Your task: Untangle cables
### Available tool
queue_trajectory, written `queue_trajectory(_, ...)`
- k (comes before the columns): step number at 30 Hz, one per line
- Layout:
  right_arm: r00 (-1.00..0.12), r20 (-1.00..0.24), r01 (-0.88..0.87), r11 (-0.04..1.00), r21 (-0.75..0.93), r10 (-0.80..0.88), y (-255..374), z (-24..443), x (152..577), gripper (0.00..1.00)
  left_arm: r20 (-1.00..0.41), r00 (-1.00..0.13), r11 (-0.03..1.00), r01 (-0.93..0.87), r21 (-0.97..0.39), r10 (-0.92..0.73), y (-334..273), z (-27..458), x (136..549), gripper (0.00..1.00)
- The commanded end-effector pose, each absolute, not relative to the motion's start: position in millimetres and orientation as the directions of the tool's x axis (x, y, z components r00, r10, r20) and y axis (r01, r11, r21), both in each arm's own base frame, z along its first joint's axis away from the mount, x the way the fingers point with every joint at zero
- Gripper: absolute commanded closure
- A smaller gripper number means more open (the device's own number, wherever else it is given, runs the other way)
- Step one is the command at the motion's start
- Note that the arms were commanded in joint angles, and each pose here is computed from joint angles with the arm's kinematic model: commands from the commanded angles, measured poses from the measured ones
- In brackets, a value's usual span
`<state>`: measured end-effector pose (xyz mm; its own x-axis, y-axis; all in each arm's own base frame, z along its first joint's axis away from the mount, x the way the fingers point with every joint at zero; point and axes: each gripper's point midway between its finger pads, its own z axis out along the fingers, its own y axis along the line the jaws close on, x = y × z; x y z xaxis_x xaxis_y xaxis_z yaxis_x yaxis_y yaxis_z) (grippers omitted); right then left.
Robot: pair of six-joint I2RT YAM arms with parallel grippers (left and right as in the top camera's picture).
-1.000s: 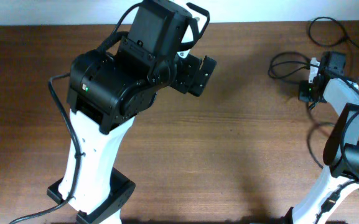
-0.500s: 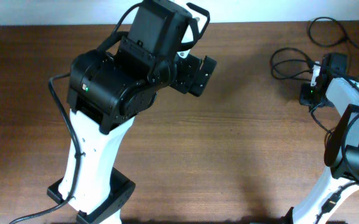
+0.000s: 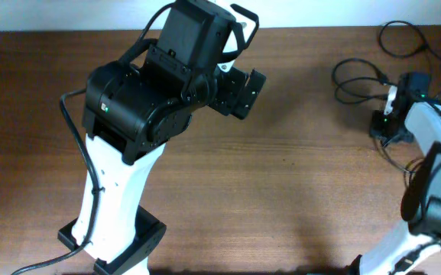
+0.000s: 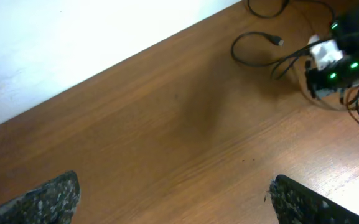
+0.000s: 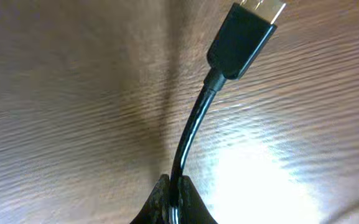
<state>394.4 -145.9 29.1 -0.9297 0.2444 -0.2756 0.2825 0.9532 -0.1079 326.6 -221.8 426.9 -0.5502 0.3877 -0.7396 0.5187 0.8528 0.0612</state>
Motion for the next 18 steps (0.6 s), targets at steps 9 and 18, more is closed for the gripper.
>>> queue_trajectory(9, -0.83, -0.484, 0.362, 0.928, -0.091, 0.277, -160.7, 124.6, 371.8, 0.96, -0.724, -0.554, 0.843, 0.534, 0.07, 0.411, -222.7, 421.9, 325.3, 0.01)
queue_trajectory(18, -0.823, -0.424, 0.422, 0.907, -0.011, 0.378, -142.4, 92.2, 342.7, 0.96, -0.715, -0.548, 0.833, 0.546, 0.089, 0.435, -222.8, 418.9, 325.9, 0.01)
